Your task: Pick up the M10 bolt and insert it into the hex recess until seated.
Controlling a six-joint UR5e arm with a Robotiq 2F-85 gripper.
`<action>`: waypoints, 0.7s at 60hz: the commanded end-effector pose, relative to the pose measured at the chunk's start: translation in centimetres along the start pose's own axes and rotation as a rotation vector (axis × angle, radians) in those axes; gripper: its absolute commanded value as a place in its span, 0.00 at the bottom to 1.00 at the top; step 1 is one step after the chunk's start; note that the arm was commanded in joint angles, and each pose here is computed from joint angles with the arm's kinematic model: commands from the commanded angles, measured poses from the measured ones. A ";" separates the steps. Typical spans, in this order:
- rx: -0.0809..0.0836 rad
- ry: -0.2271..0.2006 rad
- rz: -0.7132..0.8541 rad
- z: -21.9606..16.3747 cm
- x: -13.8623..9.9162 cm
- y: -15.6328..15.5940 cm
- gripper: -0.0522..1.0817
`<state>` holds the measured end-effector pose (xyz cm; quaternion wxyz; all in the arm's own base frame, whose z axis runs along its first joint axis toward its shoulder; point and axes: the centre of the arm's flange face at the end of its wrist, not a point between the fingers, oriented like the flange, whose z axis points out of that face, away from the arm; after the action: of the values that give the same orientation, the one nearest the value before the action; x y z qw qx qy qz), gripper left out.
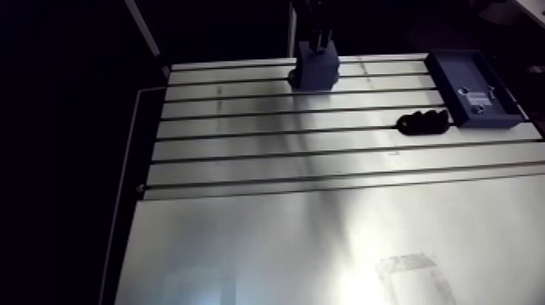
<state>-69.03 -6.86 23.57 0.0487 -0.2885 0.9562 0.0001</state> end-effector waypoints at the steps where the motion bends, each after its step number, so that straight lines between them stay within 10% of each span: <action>1: -0.002 0.001 -0.031 -0.1 0.0 0.0 0.62; 11: -0.012 0.005 -0.049 -0.8 -0.3 -0.1 0.32; 29: -0.047 0.065 0.020 -5.2 -0.7 -0.4 0.29; 42: -0.049 0.077 0.273 -6.7 -1.7 -1.2 0.49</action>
<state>-68.48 -6.91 28.71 0.0132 -0.2499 0.9681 0.0147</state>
